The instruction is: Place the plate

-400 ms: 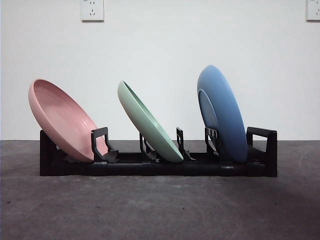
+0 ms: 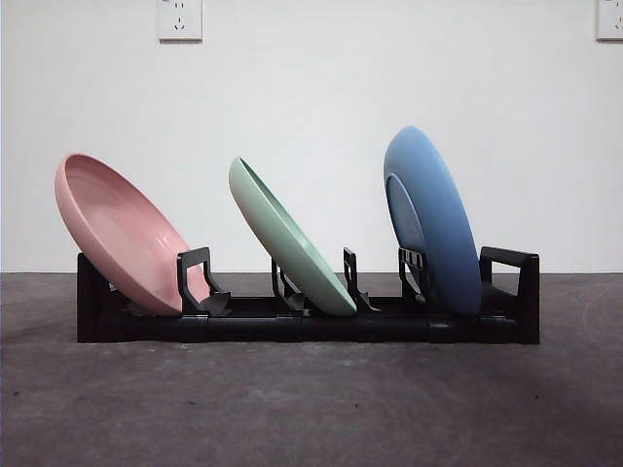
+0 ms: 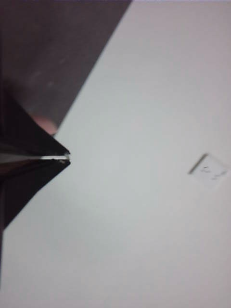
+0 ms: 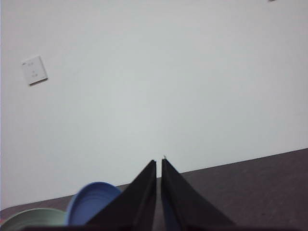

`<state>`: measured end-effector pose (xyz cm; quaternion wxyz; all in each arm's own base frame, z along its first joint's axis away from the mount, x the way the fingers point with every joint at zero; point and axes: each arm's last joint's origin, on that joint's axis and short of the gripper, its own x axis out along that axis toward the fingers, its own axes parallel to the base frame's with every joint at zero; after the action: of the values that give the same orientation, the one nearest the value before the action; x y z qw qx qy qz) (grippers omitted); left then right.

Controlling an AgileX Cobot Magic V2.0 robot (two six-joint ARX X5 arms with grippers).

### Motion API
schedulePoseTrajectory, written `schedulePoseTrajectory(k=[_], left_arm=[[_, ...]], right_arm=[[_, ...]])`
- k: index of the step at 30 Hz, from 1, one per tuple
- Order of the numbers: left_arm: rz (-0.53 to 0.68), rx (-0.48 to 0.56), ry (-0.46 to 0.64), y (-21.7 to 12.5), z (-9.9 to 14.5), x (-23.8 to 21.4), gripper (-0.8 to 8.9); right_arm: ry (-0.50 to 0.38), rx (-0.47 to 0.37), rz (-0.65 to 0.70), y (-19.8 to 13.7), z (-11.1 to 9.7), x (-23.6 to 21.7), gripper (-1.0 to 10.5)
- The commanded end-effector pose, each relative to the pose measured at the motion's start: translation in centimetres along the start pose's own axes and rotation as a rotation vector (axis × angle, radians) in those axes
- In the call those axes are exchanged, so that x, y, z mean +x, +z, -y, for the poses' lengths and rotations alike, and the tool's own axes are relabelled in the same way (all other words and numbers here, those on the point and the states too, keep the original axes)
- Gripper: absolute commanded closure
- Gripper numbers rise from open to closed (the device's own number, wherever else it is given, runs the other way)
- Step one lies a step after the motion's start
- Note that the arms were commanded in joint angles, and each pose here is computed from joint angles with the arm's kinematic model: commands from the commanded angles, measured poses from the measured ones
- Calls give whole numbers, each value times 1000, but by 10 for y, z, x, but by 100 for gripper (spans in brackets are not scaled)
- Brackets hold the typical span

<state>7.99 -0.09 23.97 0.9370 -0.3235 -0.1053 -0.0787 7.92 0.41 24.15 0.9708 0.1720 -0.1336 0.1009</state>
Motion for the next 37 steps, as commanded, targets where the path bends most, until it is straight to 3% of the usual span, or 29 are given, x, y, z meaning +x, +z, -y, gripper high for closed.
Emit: schedulePoseTrajectory(k=[1, 4, 10, 15, 21, 26, 28, 30, 32, 37], left_arm=[[-75, 14, -33, 18, 17, 0, 802], [-175, 70, -83, 34, 33, 3, 802], [-400, 109, -49, 58, 54, 17, 802], [-605, 58, 31, 67, 61, 36, 802], [-816, -26, 21, 72, 67, 58, 802], [-843, -34, 1, 80, 72, 71, 794], [-824, -24, -13, 82, 74, 73, 707], [-818, -21, -17, 83, 75, 74, 518], [-822, -23, -14, 83, 74, 73, 406], [-820, -22, -14, 83, 75, 73, 411]], right_arm=[[-18, 27, -58, 18, -7, 2, 931], [-36, 28, -140, 36, -14, 7, 931], [73, 76, -346, 63, -27, 24, 931], [80, 157, -577, 77, -32, 41, 931], [111, 262, -794, 90, -37, 62, 931], [155, 302, -872, 96, -41, 78, 928], [178, 289, -881, 96, -41, 83, 853], [179, 292, -892, 96, -41, 87, 669], [179, 297, -904, 94, -41, 89, 605], [199, 304, -932, 90, -43, 92, 619]])
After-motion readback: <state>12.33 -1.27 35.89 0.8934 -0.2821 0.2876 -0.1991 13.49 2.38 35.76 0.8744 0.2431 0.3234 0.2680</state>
